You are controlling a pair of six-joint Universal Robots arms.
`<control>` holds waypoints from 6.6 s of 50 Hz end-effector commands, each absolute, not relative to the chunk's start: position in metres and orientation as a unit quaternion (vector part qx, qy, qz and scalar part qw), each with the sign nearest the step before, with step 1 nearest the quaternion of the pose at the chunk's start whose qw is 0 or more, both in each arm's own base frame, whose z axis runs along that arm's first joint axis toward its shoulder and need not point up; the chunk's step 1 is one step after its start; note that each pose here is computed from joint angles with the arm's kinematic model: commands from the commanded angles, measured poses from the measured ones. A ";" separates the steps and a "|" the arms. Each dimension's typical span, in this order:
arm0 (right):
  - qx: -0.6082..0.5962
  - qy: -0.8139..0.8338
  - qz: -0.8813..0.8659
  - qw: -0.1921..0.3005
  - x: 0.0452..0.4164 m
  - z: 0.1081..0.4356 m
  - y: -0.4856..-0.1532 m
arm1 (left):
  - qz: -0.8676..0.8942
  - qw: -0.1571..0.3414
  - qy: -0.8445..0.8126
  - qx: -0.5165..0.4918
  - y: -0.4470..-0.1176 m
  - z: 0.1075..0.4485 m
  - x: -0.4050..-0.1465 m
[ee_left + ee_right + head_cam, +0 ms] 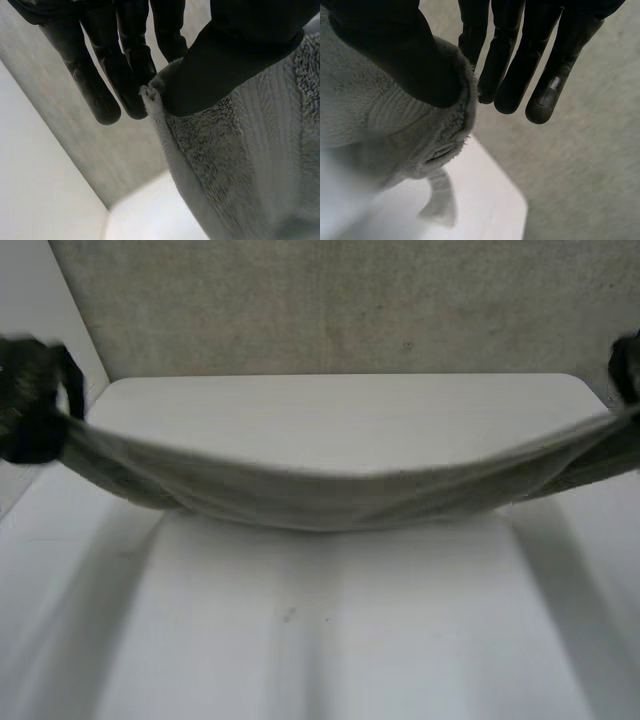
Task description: Fold the towel.
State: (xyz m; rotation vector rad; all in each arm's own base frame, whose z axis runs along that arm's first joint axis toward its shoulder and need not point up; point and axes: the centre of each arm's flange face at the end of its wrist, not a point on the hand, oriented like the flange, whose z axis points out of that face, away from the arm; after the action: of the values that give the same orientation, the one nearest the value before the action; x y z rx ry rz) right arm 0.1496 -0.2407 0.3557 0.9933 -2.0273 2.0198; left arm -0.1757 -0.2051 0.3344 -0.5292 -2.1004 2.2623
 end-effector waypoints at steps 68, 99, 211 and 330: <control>0.483 -0.716 0.501 0.059 0.212 0.181 -0.285 | 0.584 0.000 -0.771 -0.256 -0.291 0.160 -0.198; 0.451 -0.751 0.481 0.020 0.167 0.228 -0.295 | 0.556 -0.036 -0.787 -0.265 -0.278 0.235 -0.165; 0.237 -0.772 0.589 -0.037 0.166 0.154 -0.315 | 0.689 0.031 -0.708 -0.151 -0.283 0.216 -0.215; 0.222 -0.800 0.535 0.158 0.064 0.140 -0.373 | 0.684 0.037 -0.711 -0.158 -0.275 0.212 -0.218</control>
State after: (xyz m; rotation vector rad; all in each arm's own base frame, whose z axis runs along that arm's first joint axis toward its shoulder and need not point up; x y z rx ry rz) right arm 0.1022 -0.3689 0.1267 0.5485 -2.5037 1.6606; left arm -0.2182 -0.2749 0.2110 -0.4868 -2.1859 2.0981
